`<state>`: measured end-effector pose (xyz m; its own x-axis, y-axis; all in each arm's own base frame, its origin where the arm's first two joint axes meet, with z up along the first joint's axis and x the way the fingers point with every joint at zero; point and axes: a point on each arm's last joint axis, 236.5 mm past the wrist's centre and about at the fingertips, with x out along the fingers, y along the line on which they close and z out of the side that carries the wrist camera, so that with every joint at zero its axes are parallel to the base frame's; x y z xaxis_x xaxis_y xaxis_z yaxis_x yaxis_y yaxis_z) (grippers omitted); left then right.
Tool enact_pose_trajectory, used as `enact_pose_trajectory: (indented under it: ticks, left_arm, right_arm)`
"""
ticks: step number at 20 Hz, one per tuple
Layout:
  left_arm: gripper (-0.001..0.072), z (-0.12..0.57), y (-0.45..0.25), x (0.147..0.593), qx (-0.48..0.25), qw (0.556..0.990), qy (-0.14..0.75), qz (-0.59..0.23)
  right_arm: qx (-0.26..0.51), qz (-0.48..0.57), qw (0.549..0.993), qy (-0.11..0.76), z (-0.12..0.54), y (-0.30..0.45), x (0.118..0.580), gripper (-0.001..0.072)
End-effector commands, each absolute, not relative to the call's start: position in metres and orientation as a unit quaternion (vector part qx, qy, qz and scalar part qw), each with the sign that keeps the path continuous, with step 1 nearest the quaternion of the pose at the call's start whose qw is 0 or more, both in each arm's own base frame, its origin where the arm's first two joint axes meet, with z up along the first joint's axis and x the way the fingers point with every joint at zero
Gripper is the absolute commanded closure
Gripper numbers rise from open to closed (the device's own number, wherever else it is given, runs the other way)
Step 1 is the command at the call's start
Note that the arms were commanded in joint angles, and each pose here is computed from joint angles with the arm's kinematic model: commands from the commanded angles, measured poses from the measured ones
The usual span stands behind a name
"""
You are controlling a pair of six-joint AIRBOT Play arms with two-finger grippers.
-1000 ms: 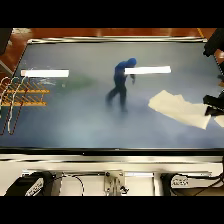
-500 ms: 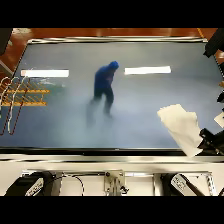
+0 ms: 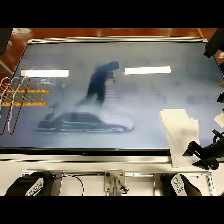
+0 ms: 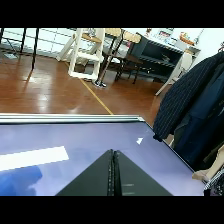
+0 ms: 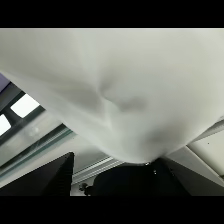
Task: Fold the shirts.
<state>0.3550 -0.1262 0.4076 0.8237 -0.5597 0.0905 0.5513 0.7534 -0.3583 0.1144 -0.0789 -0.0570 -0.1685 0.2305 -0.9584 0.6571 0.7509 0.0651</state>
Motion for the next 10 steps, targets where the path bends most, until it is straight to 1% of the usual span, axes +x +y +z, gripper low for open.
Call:
enact_pose_trajectory:
  ticks: [1,2,3,5,6,7,9,10]
  left_arm:
    - [0.0676,0.407,-0.127,0.354,-0.187,0.936,0.013,-0.299]
    - [0.0676,0.404,-0.13,0.353,-0.184,0.934,0.019,-0.305]
    - [0.0676,0.396,-0.137,0.351,-0.177,0.931,0.035,-0.317]
    - [0.0676,0.379,-0.148,0.35,-0.171,0.922,0.069,-0.34]
    - [0.0677,0.371,-0.154,0.351,-0.17,0.917,0.084,-0.35]
    - [0.0677,0.365,-0.159,0.354,-0.17,0.914,0.094,-0.355]
    - [0.0681,0.339,-0.174,0.362,-0.132,0.916,0.127,-0.358]
    - [0.0682,0.315,-0.183,0.368,-0.105,0.918,0.164,-0.346]
  right_arm:
    - [0.276,-0.176,0.564,0.758,-0.037,-0.083,0.106,0.0091]
    - [0.276,-0.171,0.587,0.742,-0.019,-0.088,0.122,0.0091]
    - [0.293,-0.163,0.641,0.69,0.007,-0.092,0.158,0.0092]
    - [0.328,-0.094,0.77,0.538,0.091,-0.08,0.245,0.0092]
    - [0.335,-0.062,0.82,0.461,0.139,-0.073,0.278,0.0092]
    - [0.324,-0.031,0.862,0.388,0.189,-0.062,0.303,0.0092]
    - [0.282,0.03,0.916,0.285,0.265,-0.029,0.334,0.0092]
    - [0.259,0.062,0.93,0.253,0.288,-0.006,0.346,0.0092]
